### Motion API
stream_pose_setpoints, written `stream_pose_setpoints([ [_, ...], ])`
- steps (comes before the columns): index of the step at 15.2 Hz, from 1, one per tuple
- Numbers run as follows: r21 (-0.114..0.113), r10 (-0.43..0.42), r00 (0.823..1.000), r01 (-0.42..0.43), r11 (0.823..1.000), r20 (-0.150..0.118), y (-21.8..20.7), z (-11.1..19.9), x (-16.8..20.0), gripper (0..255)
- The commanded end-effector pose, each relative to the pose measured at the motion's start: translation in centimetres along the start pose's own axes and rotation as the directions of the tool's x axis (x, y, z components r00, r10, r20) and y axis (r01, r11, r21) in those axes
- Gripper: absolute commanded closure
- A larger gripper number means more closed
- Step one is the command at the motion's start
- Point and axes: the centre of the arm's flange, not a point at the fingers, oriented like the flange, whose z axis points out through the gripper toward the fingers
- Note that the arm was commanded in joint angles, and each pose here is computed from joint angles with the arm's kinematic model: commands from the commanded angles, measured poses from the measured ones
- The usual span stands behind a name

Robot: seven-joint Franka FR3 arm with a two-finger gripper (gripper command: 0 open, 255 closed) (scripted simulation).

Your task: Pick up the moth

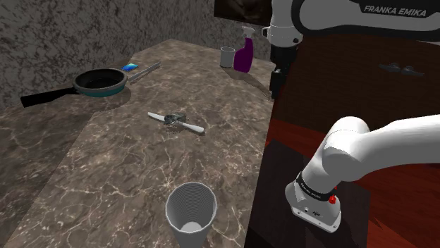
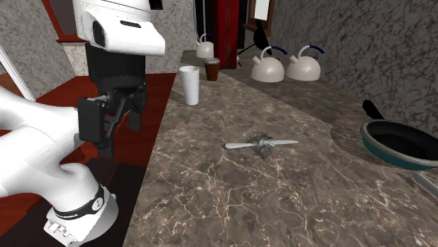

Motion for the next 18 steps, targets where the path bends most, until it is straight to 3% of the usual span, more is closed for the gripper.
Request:
stream_pose_setpoints([
  [1, 0.0, 0.0, 1.0, 0.0, 1.0, 0.0, 0.0, 0.0, 0.0, 0],
  [5, 0.026, -0.133, 0.991, 0.133, 0.991, 0.001, -0.2, 0.3, 5.3, 0],
  [9, 0.051, -0.264, 0.965, 0.263, 0.963, -0.002, -1.1, 0.6, 10.5, 0],
  [13, 0.076, -0.389, 0.921, 0.389, 0.918, -0.008, -2.7, 0.8, 15.6, 0],
  [18, 0.105, -0.536, 0.844, 0.535, 0.838, -0.02, -5.7, 1.1, 21.5, 0],
])
